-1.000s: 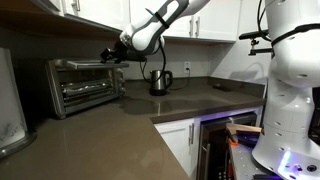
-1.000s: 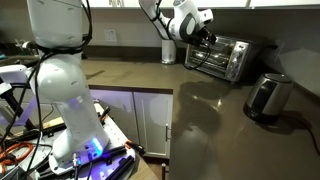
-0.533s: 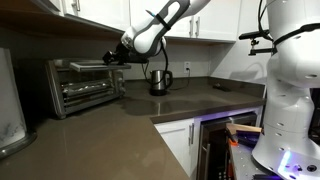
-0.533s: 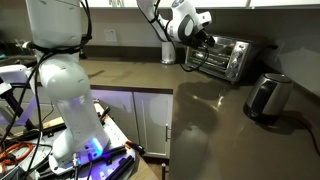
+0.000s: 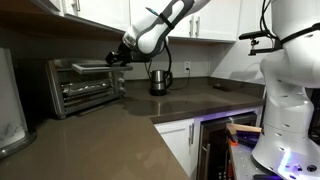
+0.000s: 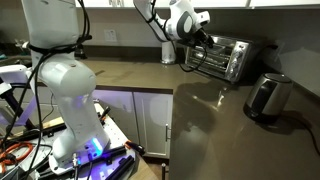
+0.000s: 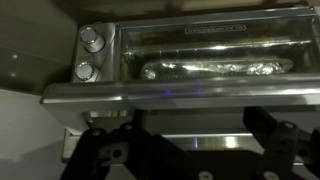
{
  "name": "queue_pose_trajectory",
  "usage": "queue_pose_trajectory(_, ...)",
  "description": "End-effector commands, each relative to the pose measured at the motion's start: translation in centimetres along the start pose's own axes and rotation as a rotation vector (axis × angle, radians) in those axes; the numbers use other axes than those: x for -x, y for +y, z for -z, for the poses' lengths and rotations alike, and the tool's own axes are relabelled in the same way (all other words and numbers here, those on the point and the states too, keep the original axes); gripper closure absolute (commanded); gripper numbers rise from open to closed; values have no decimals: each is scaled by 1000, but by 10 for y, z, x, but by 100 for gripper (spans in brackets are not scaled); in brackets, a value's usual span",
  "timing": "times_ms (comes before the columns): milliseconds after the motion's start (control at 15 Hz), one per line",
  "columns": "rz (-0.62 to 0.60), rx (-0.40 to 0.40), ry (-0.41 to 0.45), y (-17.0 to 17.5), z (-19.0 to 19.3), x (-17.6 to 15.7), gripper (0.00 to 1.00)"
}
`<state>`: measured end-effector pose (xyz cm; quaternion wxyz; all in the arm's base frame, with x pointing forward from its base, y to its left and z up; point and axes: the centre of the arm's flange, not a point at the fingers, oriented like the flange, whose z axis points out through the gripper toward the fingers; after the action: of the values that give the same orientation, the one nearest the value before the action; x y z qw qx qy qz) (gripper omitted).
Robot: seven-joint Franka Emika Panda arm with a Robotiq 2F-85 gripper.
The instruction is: Open the mini oven door
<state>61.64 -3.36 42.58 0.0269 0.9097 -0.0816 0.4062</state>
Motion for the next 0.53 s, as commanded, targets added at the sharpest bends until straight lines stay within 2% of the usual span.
queue_pose_trajectory(0,-19,2,-33,-20,27,14,0)
queue_pose_trajectory(467,-38,-54,-60,-40,35,27,0)
